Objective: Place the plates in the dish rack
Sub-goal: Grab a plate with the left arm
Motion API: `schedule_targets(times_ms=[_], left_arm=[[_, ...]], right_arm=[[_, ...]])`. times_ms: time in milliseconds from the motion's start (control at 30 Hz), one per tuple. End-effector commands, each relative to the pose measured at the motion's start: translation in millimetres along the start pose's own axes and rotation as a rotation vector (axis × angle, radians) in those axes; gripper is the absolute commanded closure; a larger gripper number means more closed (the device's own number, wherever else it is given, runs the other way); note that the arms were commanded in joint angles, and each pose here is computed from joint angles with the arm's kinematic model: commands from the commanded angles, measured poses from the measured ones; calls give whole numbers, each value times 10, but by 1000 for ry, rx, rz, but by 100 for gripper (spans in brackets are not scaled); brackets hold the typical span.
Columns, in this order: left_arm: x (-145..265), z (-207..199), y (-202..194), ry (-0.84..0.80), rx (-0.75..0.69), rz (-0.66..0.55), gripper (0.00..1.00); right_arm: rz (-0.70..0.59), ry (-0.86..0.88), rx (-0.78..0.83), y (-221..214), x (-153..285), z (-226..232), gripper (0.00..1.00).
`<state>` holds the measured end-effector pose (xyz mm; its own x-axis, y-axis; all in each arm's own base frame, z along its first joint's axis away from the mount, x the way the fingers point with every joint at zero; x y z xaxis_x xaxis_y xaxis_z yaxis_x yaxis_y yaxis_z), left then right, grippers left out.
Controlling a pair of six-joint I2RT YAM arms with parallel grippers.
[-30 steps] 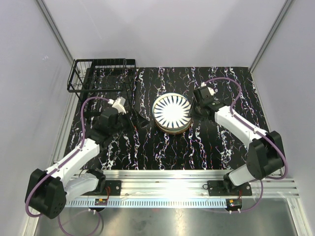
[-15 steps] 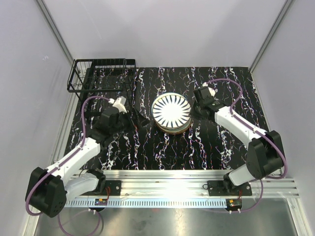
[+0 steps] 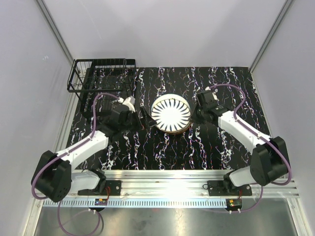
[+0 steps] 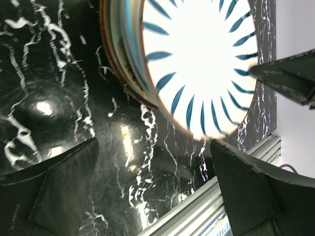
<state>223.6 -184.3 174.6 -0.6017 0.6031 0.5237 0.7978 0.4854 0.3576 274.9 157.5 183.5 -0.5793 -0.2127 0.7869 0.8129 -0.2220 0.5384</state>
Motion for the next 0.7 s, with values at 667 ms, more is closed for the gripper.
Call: schedule_targets(times_ms=[667], left_arm=[[-427,-400,19,-108,9,-14,11]], right_arm=[[-17,261,-80,7,235,92,100]])
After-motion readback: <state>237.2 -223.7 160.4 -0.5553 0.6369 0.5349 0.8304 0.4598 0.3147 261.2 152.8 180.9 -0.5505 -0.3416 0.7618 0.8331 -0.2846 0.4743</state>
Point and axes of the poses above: each gripper's point midway between its finger pads, its own x axis back along the fingers, its own z axis along the line the jaws close on, y = z × x, the point moved 8 cm from there along x, back along the fingers, and after that the axes turned 13 degrees about x, right-handed, at the moved point
